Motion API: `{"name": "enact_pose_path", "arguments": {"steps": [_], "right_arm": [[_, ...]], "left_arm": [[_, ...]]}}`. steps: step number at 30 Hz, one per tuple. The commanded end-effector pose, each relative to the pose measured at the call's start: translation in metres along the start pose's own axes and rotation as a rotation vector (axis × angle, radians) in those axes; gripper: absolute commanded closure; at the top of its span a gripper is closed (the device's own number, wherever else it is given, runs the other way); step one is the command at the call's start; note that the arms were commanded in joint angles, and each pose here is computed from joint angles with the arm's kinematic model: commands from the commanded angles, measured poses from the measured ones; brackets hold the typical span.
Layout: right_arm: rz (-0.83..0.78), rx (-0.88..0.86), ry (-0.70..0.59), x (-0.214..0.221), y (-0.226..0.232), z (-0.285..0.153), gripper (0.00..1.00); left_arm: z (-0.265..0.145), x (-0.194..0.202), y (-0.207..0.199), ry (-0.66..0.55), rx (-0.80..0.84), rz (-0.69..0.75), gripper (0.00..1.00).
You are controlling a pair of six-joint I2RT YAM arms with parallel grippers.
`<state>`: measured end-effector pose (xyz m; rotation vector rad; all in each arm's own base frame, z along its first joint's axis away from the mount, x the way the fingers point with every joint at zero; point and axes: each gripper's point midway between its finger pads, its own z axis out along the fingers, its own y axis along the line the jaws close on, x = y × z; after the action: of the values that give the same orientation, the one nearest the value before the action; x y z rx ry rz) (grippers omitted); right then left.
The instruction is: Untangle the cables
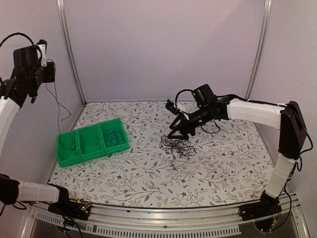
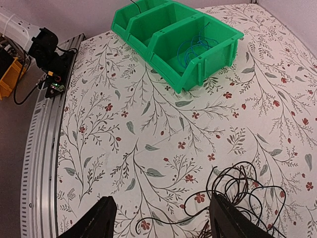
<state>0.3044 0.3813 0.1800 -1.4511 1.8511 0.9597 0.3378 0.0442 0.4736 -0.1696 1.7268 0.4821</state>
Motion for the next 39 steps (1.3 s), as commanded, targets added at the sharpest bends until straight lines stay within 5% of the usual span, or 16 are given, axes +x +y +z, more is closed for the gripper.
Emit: {"name": "enact_pose_path", "arguments": {"steps": [1,16,30,39], "right_arm": [[-0.027,0.02,-0.008,0.0,0.004,-0.01,0.32],[-0.01,0.004,-0.003,0.008,0.007,-0.007,0.32],[-0.003,0.014,0.013,0.02,0.013,-0.011,0.32],[-0.007,0.02,0.017,0.022,0.013,-0.012,0.32]], "left_arm": [[-0.004,0.017,-0.006,-0.005,0.103,-0.154,1.0],[0.025,0.162,-0.002,0.327,-0.017,-0.166,1.0],[0.04,0.189,0.027,0.321,-0.15,0.002,1.0],[0.052,0.258,0.008,0.432,-0.12,0.025,1.0]]}}
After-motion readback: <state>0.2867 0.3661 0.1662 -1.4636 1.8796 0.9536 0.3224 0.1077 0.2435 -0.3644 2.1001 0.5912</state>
